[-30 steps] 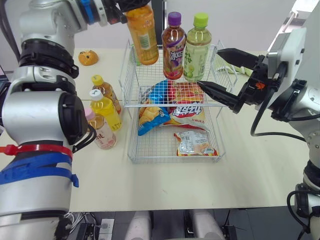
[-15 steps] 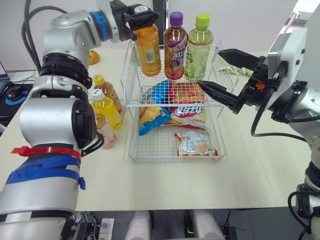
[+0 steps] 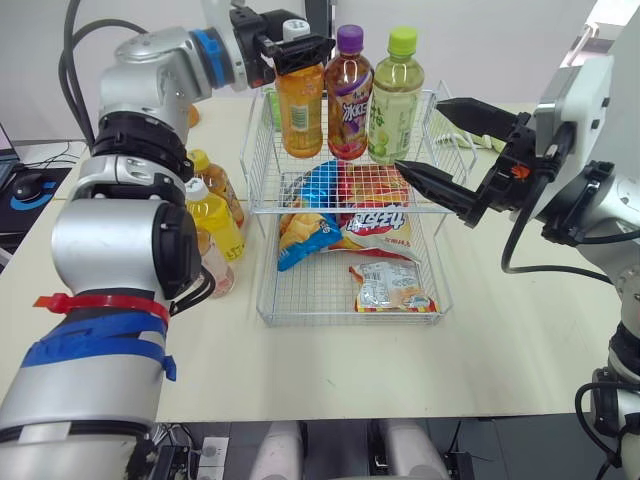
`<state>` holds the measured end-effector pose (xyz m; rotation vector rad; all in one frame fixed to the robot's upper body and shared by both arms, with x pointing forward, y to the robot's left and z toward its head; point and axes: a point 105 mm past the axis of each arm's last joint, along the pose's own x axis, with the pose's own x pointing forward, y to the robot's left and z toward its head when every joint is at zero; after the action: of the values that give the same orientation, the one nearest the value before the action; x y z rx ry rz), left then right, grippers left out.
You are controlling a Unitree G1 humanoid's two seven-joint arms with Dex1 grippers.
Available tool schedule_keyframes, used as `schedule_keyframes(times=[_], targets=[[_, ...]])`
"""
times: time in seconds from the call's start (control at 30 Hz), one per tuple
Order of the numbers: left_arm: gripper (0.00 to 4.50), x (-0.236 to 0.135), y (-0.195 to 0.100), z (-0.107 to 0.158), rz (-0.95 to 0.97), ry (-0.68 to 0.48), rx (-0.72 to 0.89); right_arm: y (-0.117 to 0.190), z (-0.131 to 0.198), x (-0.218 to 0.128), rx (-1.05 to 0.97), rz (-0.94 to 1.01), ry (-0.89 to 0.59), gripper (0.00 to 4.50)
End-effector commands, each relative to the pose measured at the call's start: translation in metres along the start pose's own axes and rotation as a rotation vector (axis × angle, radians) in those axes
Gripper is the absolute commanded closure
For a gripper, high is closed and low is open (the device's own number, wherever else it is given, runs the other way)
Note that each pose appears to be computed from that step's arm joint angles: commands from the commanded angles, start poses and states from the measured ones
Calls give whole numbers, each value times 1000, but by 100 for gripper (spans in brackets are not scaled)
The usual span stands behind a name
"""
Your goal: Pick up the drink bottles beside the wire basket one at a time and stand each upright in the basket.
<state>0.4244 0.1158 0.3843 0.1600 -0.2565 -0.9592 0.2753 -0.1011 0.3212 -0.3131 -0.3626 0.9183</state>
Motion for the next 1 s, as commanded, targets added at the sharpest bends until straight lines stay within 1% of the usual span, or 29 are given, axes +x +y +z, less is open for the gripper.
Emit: schedule_keyframes(times=[0.03,0.2,0.3,0.43,0.47,0.57,0.73,0.77,0.8,0.87,0.9,1.0], targets=[[4,-13,2,34,-2,-69,57,0,10,0,-30,19,-39,0],[4,-43,11,52,27,-93,56,-4,11,-1,-33,49,-45,0],[4,-75,22,66,106,-116,71,-13,13,-4,-35,64,-47,0],[4,-119,33,73,239,-149,87,-17,16,-8,-19,113,-52,0],[4,-137,39,69,311,-150,90,-15,17,-9,-6,141,-58,0],[4,-171,48,58,459,-153,75,-12,17,-12,10,197,-67,0],[4,-226,52,36,661,-162,62,10,3,-15,41,351,-39,0],[4,-250,55,22,750,-145,68,17,1,-14,58,399,-45,0],[4,-271,54,8,817,-104,99,22,-1,-12,69,432,-52,0],[4,-302,48,-22,910,-30,107,29,-5,-9,78,479,-58,0],[4,-308,45,-30,929,-13,107,30,-5,-9,80,484,-60,0],[4,-325,24,-72,939,56,84,37,-9,-8,84,515,-62,0]])
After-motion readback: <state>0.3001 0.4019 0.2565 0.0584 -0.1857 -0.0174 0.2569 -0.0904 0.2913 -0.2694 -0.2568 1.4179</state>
